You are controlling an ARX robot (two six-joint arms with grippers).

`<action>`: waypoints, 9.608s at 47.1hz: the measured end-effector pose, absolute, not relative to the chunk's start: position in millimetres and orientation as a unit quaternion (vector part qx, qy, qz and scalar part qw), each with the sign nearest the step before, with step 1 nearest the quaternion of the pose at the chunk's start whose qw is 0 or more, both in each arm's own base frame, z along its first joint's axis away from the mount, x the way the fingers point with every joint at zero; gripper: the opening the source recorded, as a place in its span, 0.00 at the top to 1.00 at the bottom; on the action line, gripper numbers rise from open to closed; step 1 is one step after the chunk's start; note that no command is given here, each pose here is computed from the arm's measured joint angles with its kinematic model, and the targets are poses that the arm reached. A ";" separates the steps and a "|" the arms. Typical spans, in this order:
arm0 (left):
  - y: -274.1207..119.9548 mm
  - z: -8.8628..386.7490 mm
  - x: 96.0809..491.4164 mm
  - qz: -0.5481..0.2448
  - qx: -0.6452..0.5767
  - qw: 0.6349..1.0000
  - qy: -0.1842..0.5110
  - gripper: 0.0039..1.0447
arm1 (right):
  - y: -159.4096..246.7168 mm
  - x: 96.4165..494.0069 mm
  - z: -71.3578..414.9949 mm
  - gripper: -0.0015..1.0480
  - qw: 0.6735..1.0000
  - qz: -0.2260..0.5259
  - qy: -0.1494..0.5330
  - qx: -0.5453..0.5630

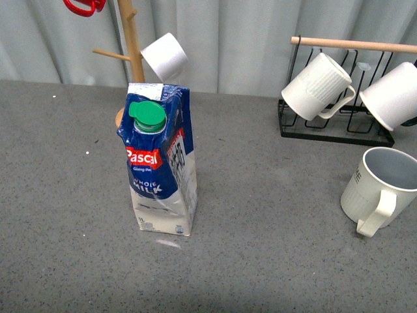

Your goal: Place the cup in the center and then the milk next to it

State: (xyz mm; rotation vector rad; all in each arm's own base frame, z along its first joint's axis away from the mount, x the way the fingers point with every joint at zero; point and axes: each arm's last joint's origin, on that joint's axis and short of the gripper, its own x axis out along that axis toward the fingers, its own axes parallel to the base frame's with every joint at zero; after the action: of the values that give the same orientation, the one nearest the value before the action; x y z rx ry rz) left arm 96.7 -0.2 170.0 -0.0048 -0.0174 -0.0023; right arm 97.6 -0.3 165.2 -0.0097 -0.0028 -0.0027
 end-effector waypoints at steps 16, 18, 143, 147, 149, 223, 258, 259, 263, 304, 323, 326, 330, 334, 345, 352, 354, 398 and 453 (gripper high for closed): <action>-0.2 170.0 96.7 -0.001 -0.002 1.000 -0.009 0.06 | -0.3 97.6 165.2 0.09 1.000 -0.001 -0.001 -0.005; -0.2 170.0 96.7 -0.001 -0.002 1.000 -0.009 0.06 | -0.3 97.6 165.2 0.09 1.000 -0.001 -0.001 -0.005; -0.2 170.0 96.7 -0.001 -0.002 1.000 -0.009 0.06 | -5.1 126.0 161.6 0.09 0.986 -0.042 0.118 -0.114; -0.2 170.0 96.7 -0.001 -0.002 1.000 -0.009 0.06 | -12.8 145.5 168.3 0.09 0.984 -0.053 0.142 -0.097; -0.2 170.0 96.7 -0.001 -0.002 1.000 -0.009 0.06 | -16.0 155.7 170.3 0.09 0.982 -0.056 0.160 -0.088; -0.2 170.0 96.7 -0.001 -0.002 1.000 -0.009 0.06 | -21.1 338.6 100.7 0.51 0.876 -0.089 0.470 0.058; -0.2 170.0 96.7 -0.001 -0.002 1.000 -0.009 0.06 | 1.2 335.6 123.9 0.98 0.873 -0.031 0.480 0.081; -0.2 170.0 96.7 -0.001 -0.002 1.000 -0.009 0.06 | 5.1 335.1 125.2 0.98 0.873 -0.025 0.480 0.078; -0.2 170.0 96.7 -0.001 -0.002 1.000 -0.009 0.06 | 21.9 333.0 127.5 0.98 0.871 -0.004 0.487 0.065; -0.2 170.0 96.7 -0.001 -0.002 1.000 -0.009 0.06 | 76.1 342.1 108.2 0.82 0.864 0.044 0.496 0.080; -0.2 170.0 96.7 -0.001 -0.002 1.000 -0.009 0.06 | 54.9 328.1 132.2 0.11 0.917 0.036 0.383 0.107; -0.2 170.0 96.7 -0.001 -0.002 1.000 -0.009 0.06 | 52.3 326.5 135.1 0.07 0.923 0.038 0.366 0.109; -0.2 170.0 96.7 -0.001 -0.002 1.000 -0.009 0.06 | 46.0 316.8 128.8 0.19 0.973 0.003 0.226 0.045; -0.2 169.8 96.7 0.000 -0.002 1.000 -0.008 0.06 | 37.2 290.5 130.0 0.35 0.995 0.001 0.100 0.018; -0.2 169.8 96.7 -0.001 -0.002 1.000 -0.008 0.06 | 19.1 235.1 162.6 0.82 1.000 0.000 0.003 0.002; -0.2 169.8 96.7 -0.001 -0.002 1.000 -0.008 0.06 | 13.8 213.0 160.5 0.99 1.000 0.000 0.009 -0.001; -0.2 169.8 96.7 -0.001 -0.002 1.000 -0.008 0.06 | 12.8 208.9 160.9 0.99 1.000 0.000 0.008 -0.001; -0.2 169.8 96.7 -0.001 -0.002 1.000 -0.008 0.06 | 0.2 132.4 165.4 0.99 1.000 0.000 0.002 0.000; -0.2 169.9 96.7 -0.001 -0.002 1.000 -0.008 0.06 | 0.2 97.7 165.2 0.99 1.000 0.002 -0.001 0.000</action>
State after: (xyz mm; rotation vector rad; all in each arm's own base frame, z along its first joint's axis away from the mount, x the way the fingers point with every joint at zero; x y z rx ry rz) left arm 96.7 -0.2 169.9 -0.0048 -0.0166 -0.0023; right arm 97.7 0.2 165.2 -0.0002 -0.0025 0.0031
